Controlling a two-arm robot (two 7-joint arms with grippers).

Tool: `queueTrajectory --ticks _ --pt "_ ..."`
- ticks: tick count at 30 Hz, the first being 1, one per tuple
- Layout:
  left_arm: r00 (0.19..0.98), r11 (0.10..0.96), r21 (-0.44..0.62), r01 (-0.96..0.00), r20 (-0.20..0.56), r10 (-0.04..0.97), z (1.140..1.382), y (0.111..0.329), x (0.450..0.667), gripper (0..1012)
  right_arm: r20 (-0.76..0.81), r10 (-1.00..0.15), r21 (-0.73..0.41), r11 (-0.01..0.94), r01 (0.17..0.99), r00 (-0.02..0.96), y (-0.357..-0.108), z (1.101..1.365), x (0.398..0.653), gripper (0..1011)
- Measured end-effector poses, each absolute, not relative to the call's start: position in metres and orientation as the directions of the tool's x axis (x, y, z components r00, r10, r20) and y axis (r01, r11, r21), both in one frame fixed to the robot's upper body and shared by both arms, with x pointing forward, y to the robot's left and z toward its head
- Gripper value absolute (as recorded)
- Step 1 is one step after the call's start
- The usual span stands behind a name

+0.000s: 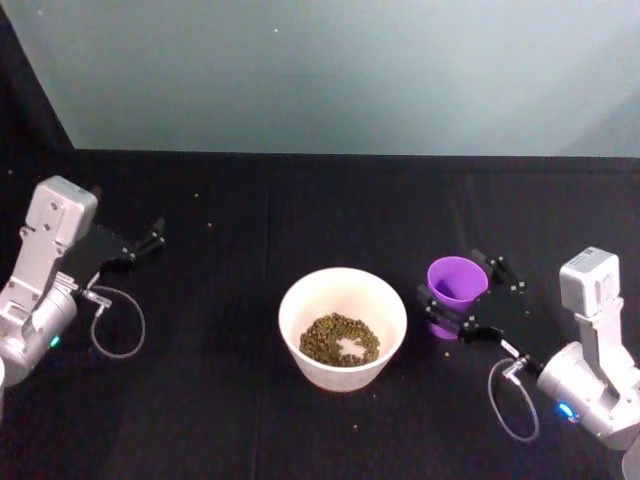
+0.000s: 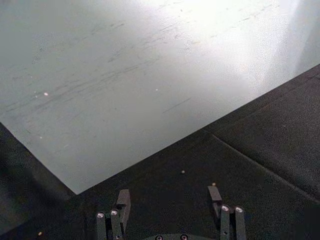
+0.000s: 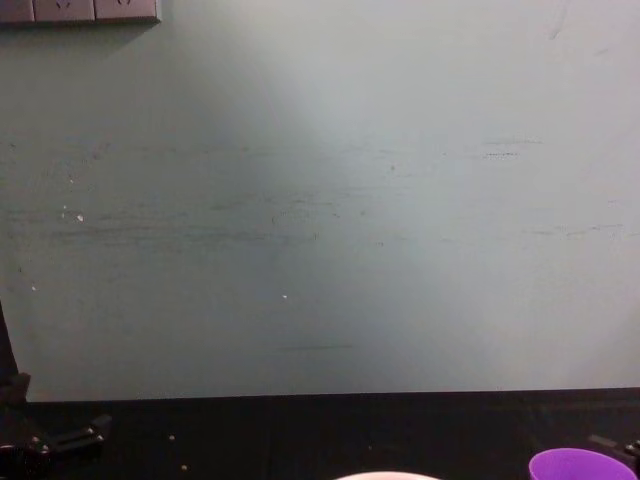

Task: Pick up the cup and pour the mung beans from the cup into the bowl.

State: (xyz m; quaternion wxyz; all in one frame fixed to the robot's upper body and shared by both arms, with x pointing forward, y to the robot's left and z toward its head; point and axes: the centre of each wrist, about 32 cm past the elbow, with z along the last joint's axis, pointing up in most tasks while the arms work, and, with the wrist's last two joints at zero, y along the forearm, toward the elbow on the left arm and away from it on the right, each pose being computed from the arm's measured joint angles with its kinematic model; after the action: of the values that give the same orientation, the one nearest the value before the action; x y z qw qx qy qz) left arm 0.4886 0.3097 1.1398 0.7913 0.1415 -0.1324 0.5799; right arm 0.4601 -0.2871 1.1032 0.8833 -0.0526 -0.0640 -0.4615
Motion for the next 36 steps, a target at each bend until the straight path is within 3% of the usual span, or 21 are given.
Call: queueTrajectory --ticks 9,17,24,33,36 --pt "0.292 0.287 0.07 -0.955 0.374 0.88 1.14 0.31 0.489 1011 0.164 -0.809 -0.019 0.57 0.821 0.565 -0.287 1.106 0.458 1002" --pt "0.292 0.287 0.07 -0.955 0.374 0.88 1.14 0.31 0.489 1011 0.163 -0.828 0.058 0.551 0.833 0.536 -0.289 1.128 0.443 1002" --pt "0.292 0.287 0.07 -0.955 0.374 0.88 1.14 0.31 0.489 1011 0.179 -0.889 0.095 0.441 0.893 0.42 -0.3 1.149 0.412 1002" --pt "0.292 0.287 0.07 -0.955 0.374 0.88 1.14 0.31 0.489 1011 0.212 -0.961 0.151 0.213 0.965 0.179 -0.316 1.146 0.38 1003" --pt "0.292 0.287 0.07 -0.955 0.374 0.88 1.14 0.31 0.489 1011 0.206 -0.968 0.154 0.174 0.973 0.14 -0.318 1.144 0.377 1003"
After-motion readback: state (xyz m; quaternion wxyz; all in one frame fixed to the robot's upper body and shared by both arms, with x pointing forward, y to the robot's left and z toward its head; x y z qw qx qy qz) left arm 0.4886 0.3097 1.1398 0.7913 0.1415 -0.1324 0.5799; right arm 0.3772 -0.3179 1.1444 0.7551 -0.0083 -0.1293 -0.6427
